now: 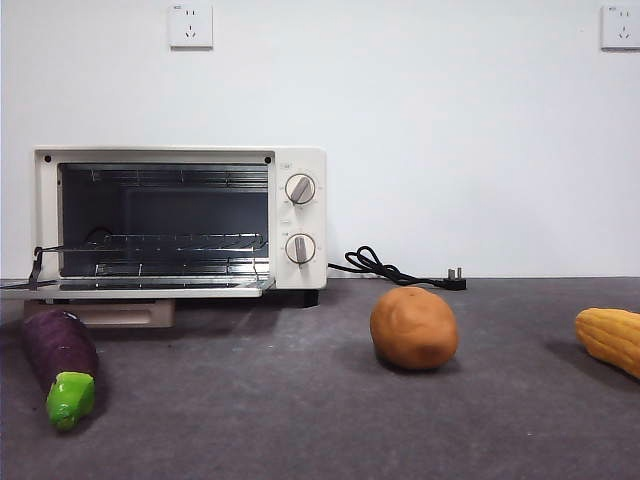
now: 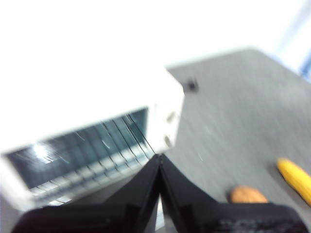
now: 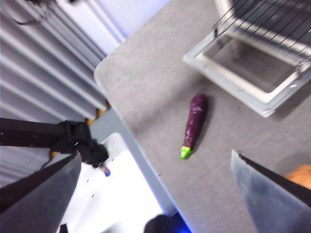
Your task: Take the eggplant from the table,put the eggplant in the oven
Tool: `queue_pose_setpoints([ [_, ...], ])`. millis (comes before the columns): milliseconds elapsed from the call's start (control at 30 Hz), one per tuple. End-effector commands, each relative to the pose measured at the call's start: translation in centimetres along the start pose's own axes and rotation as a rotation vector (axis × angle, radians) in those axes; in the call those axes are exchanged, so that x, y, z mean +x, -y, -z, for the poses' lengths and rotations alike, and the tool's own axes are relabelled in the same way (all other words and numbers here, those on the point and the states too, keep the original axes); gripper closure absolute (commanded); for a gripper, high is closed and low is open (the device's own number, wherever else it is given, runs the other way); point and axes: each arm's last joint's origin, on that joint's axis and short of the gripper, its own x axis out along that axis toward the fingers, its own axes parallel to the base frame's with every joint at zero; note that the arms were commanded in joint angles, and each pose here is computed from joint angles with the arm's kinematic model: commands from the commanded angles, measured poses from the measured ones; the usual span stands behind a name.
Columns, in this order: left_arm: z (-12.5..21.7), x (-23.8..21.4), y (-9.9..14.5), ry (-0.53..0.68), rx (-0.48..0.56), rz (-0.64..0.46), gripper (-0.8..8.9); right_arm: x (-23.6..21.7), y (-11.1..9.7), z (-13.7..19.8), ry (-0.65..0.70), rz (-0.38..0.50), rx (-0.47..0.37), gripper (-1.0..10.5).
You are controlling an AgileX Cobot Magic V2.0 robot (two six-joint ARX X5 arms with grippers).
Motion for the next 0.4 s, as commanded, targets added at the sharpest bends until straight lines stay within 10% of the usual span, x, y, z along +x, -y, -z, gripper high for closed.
queue_pose_setpoints([
  [33, 0.3, -2.8, 0.8, 0.039, 0.003, -0.035, 8.19, 1.7, 0.0, -0.3, -0.042, -0.034, -0.011, 3.2],
  [400, 2.5, -7.5, 2.3, -0.009, -0.002, -0.084, 8.19, 10.9, -0.5, -0.5, -0.244, -0.107, -0.050, 3.2],
])
